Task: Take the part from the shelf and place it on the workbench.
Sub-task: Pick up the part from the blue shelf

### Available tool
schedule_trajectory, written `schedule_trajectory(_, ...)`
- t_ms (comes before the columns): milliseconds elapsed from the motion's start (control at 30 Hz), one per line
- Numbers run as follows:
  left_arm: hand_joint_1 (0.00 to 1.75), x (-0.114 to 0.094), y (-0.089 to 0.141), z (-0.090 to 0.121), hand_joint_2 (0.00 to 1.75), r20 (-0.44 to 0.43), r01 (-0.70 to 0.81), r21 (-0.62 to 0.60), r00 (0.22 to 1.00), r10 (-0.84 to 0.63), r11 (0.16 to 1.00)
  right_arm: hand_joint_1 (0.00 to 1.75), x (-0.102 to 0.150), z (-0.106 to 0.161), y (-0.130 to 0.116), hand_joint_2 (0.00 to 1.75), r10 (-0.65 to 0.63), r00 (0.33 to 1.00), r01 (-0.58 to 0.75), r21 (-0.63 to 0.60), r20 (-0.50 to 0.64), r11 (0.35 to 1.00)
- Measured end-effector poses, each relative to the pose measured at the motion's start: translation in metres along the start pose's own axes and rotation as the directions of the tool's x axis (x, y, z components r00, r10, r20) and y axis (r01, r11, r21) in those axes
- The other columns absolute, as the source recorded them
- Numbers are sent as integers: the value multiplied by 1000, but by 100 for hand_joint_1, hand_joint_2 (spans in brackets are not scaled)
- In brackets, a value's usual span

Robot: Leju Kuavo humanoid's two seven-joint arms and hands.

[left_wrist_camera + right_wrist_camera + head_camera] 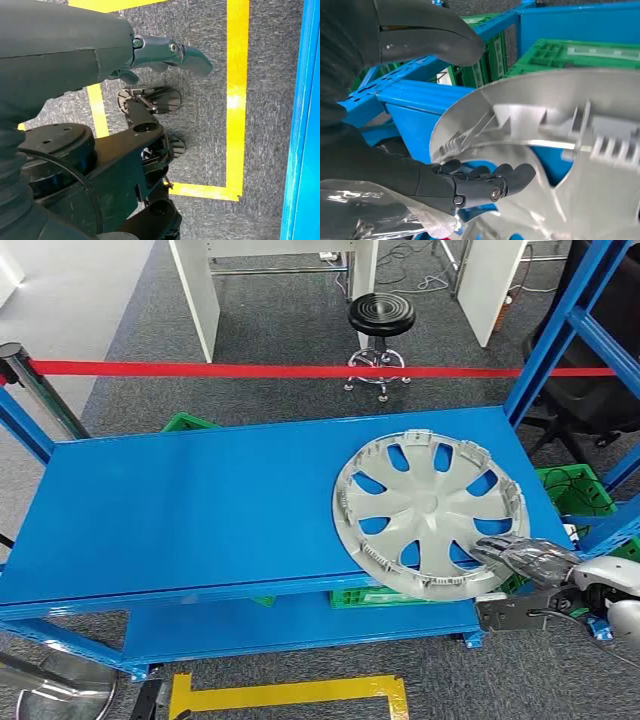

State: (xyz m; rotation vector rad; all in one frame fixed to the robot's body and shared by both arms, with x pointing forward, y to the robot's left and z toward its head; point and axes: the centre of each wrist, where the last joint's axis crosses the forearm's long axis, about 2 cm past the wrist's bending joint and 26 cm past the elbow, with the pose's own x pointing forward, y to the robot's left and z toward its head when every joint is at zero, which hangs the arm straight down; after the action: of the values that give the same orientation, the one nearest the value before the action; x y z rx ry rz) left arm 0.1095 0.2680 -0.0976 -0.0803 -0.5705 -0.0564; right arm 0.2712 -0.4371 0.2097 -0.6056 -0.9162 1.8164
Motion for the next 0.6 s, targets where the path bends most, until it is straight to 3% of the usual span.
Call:
schedule_trajectory(267, 0, 1, -1, 0, 175, -3, 11, -6, 1000, -11, 1000, 0, -1, -6, 3, 175, 48, 999, -48, 24, 3, 999)
schedule_trajectory(600, 0, 1, -2, 0, 175, -8, 6, -8, 1000, -6, 1000, 0, -1, -17, 14, 175, 239, 968, -240, -6, -77, 971)
